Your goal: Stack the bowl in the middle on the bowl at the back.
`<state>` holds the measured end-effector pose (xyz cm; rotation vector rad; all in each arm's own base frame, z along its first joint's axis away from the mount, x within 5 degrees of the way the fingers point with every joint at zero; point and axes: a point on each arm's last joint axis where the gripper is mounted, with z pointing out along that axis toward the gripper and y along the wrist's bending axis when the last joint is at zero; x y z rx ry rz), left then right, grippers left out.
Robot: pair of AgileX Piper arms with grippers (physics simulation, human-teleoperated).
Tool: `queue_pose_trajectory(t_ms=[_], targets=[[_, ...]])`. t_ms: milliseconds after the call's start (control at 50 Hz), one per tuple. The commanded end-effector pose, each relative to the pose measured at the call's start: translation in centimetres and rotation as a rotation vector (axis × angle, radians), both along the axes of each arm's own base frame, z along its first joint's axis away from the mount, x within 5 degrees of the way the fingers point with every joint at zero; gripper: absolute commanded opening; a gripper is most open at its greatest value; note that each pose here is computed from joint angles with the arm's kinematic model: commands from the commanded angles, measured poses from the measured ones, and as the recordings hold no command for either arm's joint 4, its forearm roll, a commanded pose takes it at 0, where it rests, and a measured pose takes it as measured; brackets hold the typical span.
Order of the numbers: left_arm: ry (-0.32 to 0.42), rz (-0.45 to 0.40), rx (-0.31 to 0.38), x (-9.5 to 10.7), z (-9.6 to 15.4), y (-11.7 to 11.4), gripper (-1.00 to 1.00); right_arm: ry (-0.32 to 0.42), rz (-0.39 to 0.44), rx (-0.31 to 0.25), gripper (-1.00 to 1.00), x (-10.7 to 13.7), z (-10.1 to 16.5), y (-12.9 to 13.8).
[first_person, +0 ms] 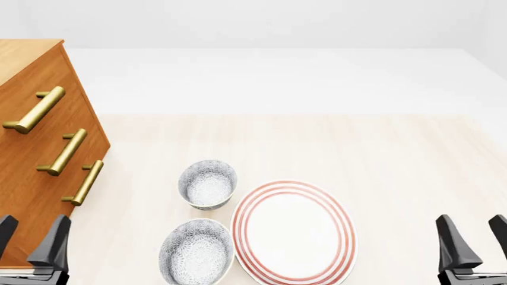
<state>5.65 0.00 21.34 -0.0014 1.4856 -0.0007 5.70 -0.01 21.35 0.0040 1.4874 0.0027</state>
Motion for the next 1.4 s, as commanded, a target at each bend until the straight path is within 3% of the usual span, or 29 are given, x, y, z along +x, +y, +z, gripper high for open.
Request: queue_pose_trajectory(t_ms=[20, 320, 400, 420, 640, 700, 780, 820, 900, 960, 1060, 1160, 1180, 1200, 1320, 1400], targets=[[0.005, 0.005, -0.004, 0.0, 0.0, 0.0, 1.00, 0.009, -0.002, 0.010, 1.00, 0.2, 0.0, 0.0], [0.016, -0.003, -0.010, 0.0, 0.6, 0.0, 1.00, 0.014, -0.006, 0.017, 1.00, 0.3, 0.1, 0.0], [0.021, 0.033, -0.016, 0.1, 1.2, 0.2, 1.00, 0.010, -0.008, 0.012, 1.00, 0.2, 0.1, -0.1], [0.024, 0.000, 0.018, 0.1, 1.4, 0.0, 1.00, 0.007, -0.012, 0.010, 1.00, 0.1, 0.2, -0.1], [0.074, -0.122, 0.014, 0.2, 6.4, -0.7, 1.00, -0.014, -0.003, 0.010, 1.00, -0.2, 0.6, 0.0], [0.107, -0.153, -0.008, 0.4, 7.7, -0.9, 1.00, -0.014, -0.002, 0.009, 1.00, -0.2, 0.6, 0.0], [0.234, -0.199, -0.032, 1.8, 7.7, -1.5, 1.00, -0.012, -0.003, 0.014, 1.00, -0.2, 0.6, 0.0], [0.238, -0.209, -0.029, 1.7, 8.0, -1.6, 1.00, -0.012, -0.003, 0.016, 1.00, -0.2, 0.6, 0.0], [0.334, -0.260, -0.102, 2.5, 8.7, -2.3, 1.00, -0.014, 0.001, 0.012, 1.00, -0.2, 0.6, 0.0], [0.394, -0.298, -0.109, 3.0, 8.7, -2.9, 1.00, -0.013, 0.002, 0.012, 1.00, -0.2, 0.6, 0.0], [0.436, -0.338, -0.089, 3.3, 9.6, -3.4, 1.00, -0.016, 0.015, 0.006, 1.00, -0.2, 0.6, 0.1], [0.535, -0.378, -0.058, 4.0, 9.5, -4.3, 1.00, -0.020, 0.021, -0.003, 1.00, -0.2, 0.6, 0.1], [0.585, -0.364, -0.058, 4.6, 8.8, -4.5, 1.00, -0.021, 0.022, -0.003, 1.00, -0.2, 0.6, 0.1], [0.579, -0.384, -0.026, 4.5, 9.0, -4.6, 1.00, -0.021, 0.023, -0.004, 1.00, -0.2, 0.6, 0.1], [0.668, -0.367, -0.015, 5.6, 8.3, -5.0, 1.00, -0.023, 0.026, -0.004, 1.00, -0.2, 0.7, 0.1], [0.736, -0.373, 0.030, 6.3, 7.2, -5.5, 1.00, -0.022, 0.026, -0.004, 1.00, -0.2, 0.7, 0.1]])
